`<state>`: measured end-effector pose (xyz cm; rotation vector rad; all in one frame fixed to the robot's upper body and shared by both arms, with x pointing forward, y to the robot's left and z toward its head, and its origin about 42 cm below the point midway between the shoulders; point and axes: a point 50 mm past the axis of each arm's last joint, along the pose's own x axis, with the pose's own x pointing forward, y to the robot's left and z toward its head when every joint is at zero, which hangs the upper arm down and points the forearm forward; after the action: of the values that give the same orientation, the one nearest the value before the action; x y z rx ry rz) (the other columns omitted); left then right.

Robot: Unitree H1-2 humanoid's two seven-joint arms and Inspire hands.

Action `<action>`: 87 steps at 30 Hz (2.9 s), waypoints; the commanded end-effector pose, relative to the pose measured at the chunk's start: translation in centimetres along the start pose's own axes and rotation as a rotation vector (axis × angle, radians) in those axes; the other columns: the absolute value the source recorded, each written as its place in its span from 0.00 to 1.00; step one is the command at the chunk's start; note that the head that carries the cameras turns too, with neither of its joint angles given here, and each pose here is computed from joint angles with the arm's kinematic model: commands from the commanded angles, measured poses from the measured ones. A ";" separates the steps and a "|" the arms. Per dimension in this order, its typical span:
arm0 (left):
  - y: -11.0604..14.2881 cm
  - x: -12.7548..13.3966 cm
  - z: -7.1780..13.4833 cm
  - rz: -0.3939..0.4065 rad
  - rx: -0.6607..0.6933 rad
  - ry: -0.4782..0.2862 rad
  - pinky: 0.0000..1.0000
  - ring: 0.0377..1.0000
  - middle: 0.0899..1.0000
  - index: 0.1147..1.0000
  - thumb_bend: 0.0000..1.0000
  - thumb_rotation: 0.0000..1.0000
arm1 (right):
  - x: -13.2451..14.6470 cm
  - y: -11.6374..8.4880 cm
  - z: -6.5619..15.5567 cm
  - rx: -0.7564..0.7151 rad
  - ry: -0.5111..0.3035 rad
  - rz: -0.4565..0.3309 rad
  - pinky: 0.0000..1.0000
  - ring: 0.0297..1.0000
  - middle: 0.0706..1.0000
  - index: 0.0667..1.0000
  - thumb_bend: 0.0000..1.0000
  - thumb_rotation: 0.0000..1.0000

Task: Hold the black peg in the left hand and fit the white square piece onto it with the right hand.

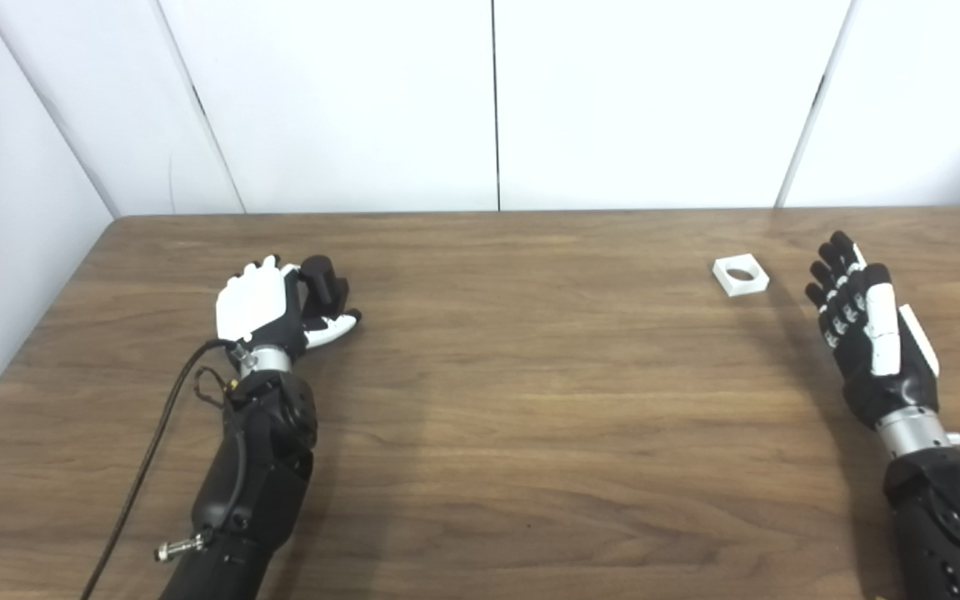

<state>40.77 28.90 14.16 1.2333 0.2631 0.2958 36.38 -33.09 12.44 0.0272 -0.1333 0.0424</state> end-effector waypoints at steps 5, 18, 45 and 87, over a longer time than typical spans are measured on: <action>3.2 2.0 1.6 0.118 0.036 -0.029 1.00 1.00 0.97 0.75 0.71 0.51 | -4.6 1.7 -6.0 0.106 0.159 -0.026 1.00 1.00 1.00 1.00 0.53 1.00; 3.1 2.2 2.0 0.128 0.076 -0.026 1.00 1.00 0.95 0.72 0.70 0.52 | -4.7 1.4 -6.1 0.119 0.160 -0.041 1.00 1.00 1.00 1.00 0.55 1.00; 3.4 2.3 1.9 0.134 0.062 -0.029 1.00 1.00 0.92 0.58 0.67 0.17 | -3.9 1.0 -5.7 0.099 0.144 -0.022 1.00 1.00 1.00 1.00 0.53 1.00; 3.0 1.9 2.1 0.095 -0.008 -0.091 1.00 1.00 0.90 0.42 0.52 0.06 | -4.2 0.4 -5.4 0.078 0.148 -0.059 1.00 1.00 1.00 1.00 0.53 1.00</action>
<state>42.48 28.50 15.98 1.2681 0.1770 0.3156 36.57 -33.51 12.57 0.0418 -0.1537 0.0226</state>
